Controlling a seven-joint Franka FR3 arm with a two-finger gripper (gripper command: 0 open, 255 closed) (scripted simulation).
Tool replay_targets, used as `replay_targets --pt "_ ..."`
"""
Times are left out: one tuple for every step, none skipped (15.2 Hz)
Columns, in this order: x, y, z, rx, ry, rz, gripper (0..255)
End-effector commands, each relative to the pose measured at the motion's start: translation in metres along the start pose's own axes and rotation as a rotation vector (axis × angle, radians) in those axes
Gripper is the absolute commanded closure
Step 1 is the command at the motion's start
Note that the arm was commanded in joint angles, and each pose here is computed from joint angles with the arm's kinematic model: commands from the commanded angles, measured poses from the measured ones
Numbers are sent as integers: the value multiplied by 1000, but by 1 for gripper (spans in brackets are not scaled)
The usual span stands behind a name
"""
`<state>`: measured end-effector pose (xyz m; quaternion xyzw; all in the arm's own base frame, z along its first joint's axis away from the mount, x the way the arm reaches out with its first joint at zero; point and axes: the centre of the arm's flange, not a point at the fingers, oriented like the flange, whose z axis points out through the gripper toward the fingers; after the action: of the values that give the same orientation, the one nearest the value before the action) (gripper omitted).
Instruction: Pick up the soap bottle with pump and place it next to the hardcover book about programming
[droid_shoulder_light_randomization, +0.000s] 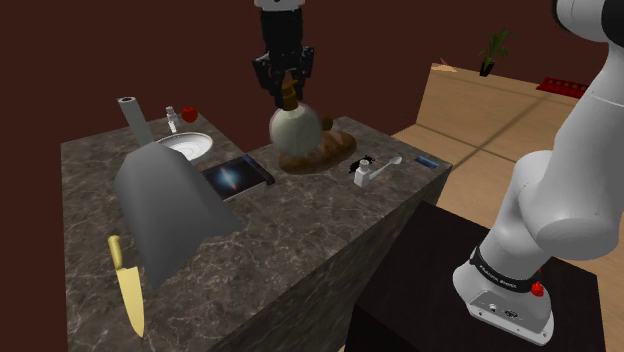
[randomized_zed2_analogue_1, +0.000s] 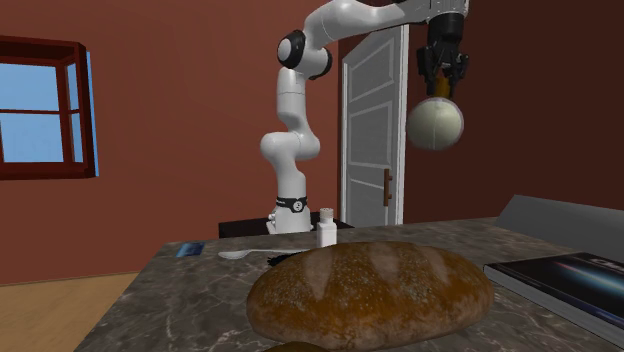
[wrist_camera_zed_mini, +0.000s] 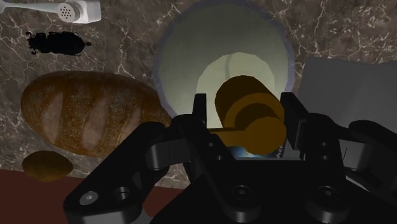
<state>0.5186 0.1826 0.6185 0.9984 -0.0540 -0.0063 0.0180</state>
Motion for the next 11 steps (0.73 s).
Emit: replay_targets --pt "-3 -14 1 0 0 2 255" --pt "-3 -14 6 1 0 2 255" --pt "-3 -14 12 0 0 2 255" --pt "-3 -14 17 0 0 2 255" --pt "-3 -14 22 0 0 2 255" --pt "-3 -15 28 0 0 2 255" --pt "-2 -15 33 0 0 2 255" --pt "-2 -15 38 0 0 2 255" --pt "-2 -15 43 0 0 2 255" --pt "-2 -15 49 0 0 2 255" --pt "-2 -16 54 0 0 2 255"
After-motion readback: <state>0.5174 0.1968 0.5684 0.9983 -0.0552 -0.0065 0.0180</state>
